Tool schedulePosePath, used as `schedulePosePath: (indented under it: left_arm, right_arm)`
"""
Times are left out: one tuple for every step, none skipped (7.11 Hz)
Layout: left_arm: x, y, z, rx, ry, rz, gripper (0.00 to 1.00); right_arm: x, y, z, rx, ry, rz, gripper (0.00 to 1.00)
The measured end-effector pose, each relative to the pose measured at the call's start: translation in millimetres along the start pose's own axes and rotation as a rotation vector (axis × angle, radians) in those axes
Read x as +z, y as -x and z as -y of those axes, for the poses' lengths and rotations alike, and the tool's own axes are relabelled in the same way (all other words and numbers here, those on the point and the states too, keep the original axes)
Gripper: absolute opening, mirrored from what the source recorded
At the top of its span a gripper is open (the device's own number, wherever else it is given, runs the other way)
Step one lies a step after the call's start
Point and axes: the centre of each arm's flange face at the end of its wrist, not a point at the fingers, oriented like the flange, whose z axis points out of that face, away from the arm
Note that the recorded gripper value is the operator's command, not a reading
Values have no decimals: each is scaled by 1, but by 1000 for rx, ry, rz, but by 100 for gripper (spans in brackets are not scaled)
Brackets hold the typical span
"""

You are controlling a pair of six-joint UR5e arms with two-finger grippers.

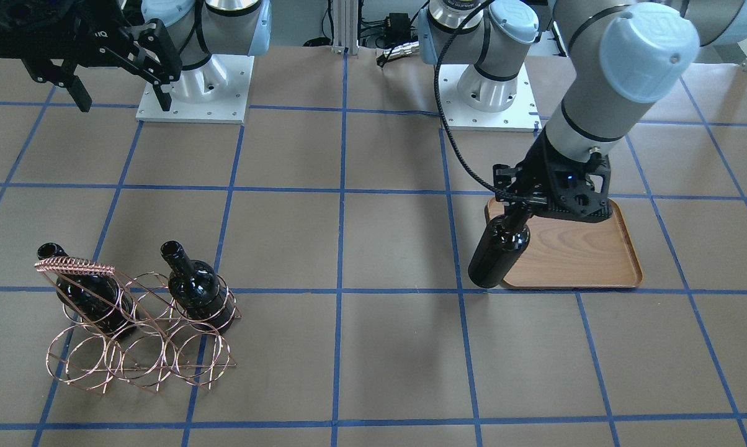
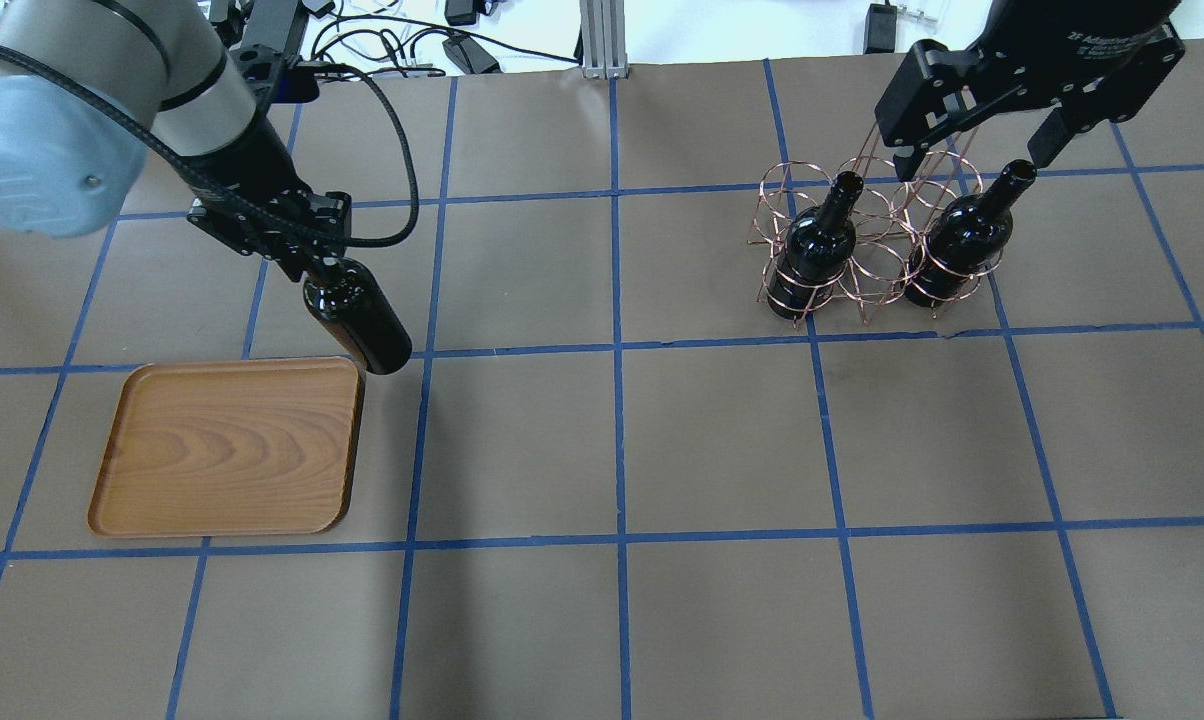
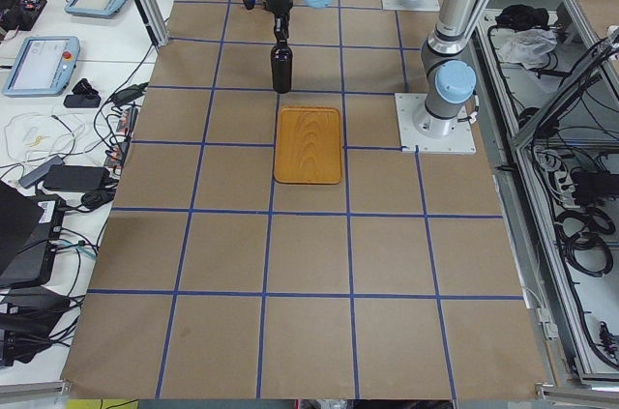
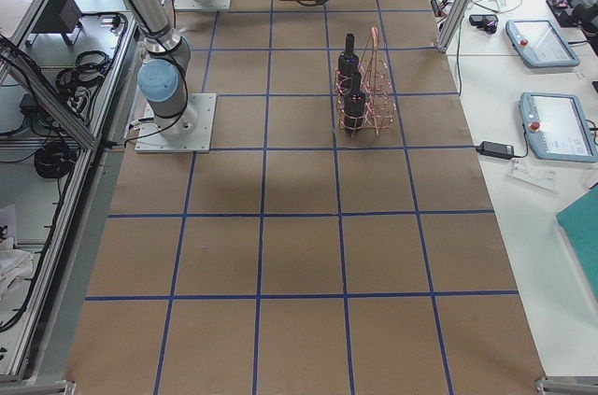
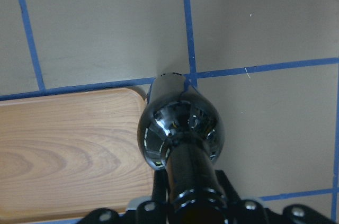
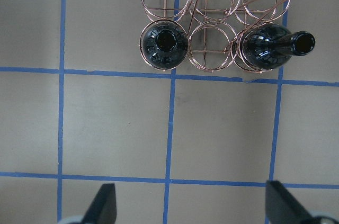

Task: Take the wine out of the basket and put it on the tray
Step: 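Lift the bottle with the left gripper and move it over the tray, then lower the bottle and lay it down on the wooden tray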

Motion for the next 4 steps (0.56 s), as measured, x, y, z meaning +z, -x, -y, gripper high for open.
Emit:
schedulePosePath:
  left_arm:
    - [-3, 30, -5, -2, 32, -13, 0]
    - [-3, 56, -12, 6, 61, -25, 0]
    - [-3, 77, -19, 23, 79, -33, 0]
    - [-1, 96, -24, 42, 92, -42, 0]
  right_arm:
    - [0, 0, 0, 0, 0, 0, 100]
    - [0, 0, 0, 1, 0, -1, 100]
    - [0, 0, 0, 1, 0, -1, 100]
    - [0, 0, 0, 1, 0, -2, 100]
